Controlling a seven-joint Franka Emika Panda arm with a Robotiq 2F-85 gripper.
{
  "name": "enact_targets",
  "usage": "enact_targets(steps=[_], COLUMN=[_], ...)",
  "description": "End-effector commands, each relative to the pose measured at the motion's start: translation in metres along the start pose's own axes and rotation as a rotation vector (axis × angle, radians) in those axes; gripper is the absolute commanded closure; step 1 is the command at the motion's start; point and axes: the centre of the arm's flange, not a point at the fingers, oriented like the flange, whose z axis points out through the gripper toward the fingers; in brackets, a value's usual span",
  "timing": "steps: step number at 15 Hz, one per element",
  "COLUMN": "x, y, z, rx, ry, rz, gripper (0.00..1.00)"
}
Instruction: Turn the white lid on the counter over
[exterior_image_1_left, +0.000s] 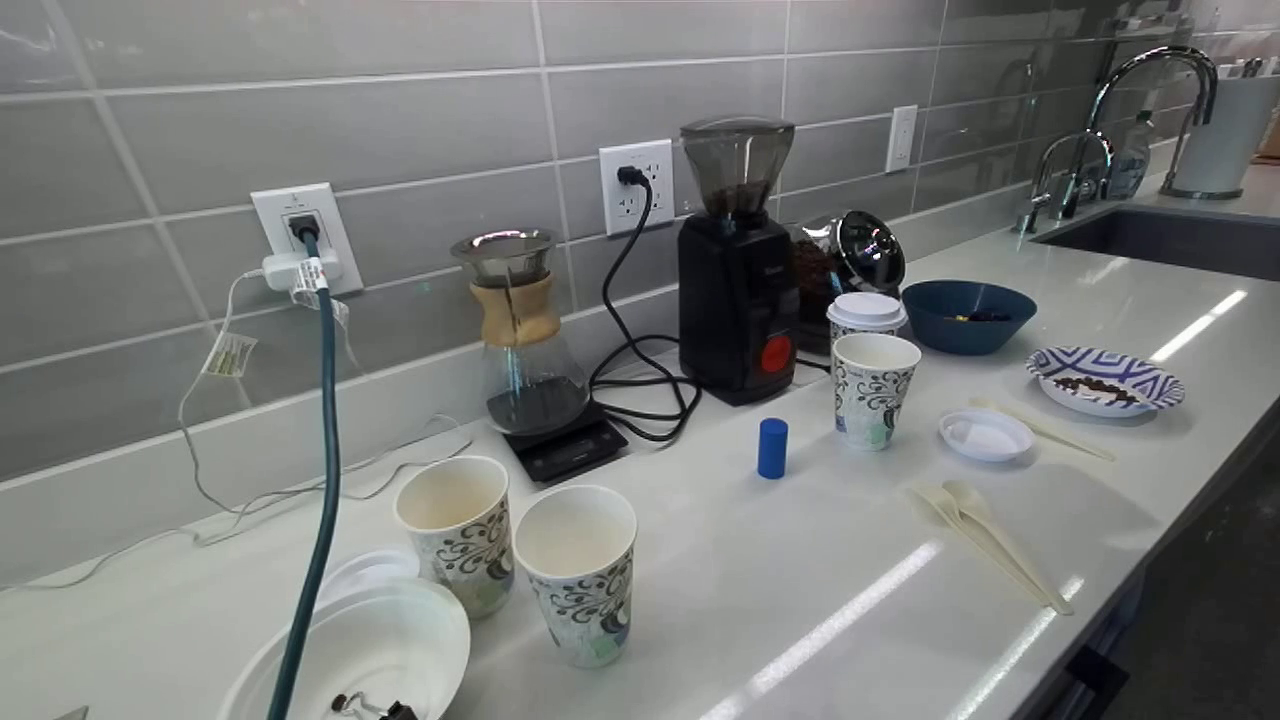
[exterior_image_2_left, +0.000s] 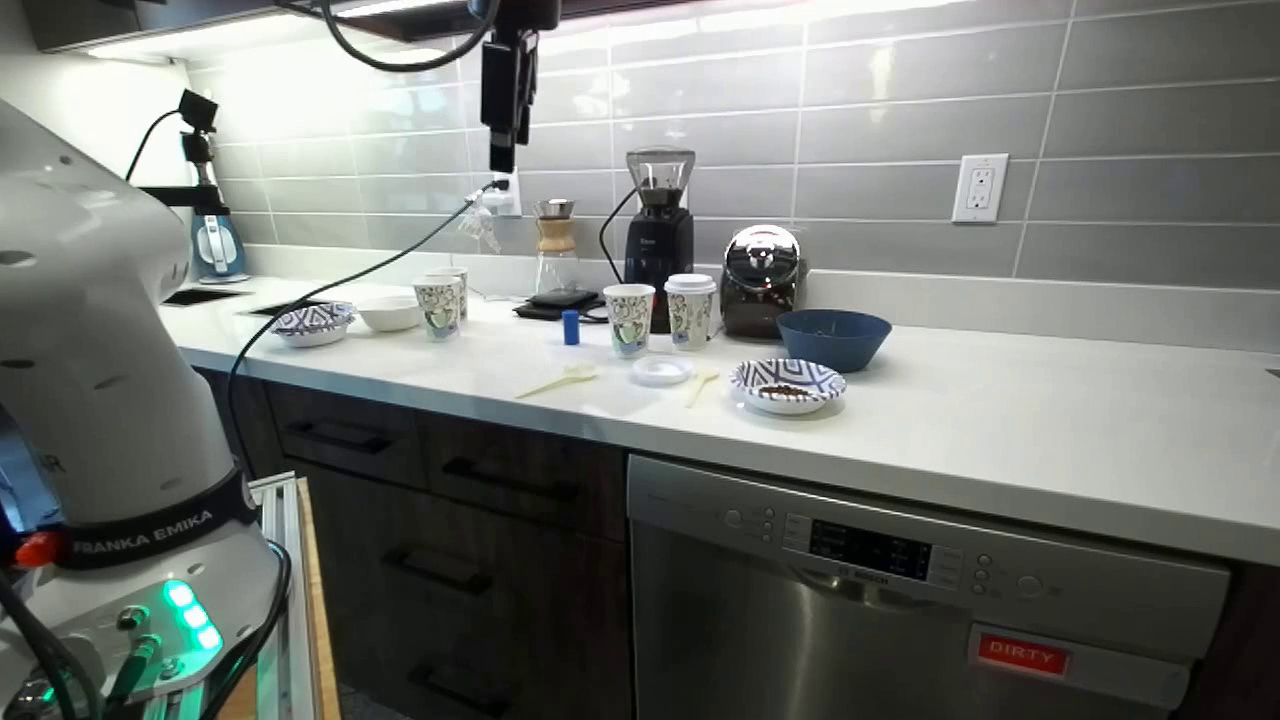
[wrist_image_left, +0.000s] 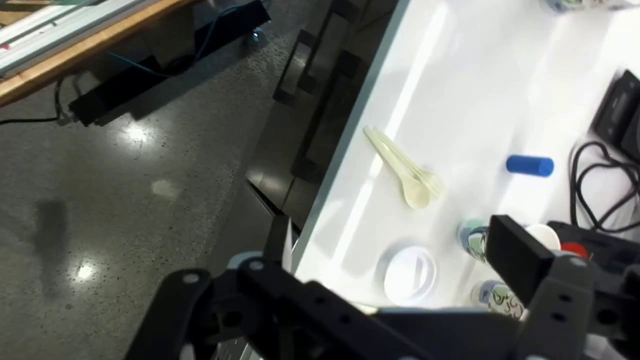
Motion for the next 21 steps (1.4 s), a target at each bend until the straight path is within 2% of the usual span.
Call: enact_targets(steps=[1,6,9,21], x=[0.030,0.056,0.068,0.127], y=[-0.021,-0.048,-0.064,-0.093], z=[0.015,0.045,0.064,0.175], rx=[0.052,0.043,0.032,-0.005], ry=[0.056,0.133,0.167,0.275], rz=[0.155,0.316,0.371,0.485], gripper=[0.00,0.00,0.00,0.00])
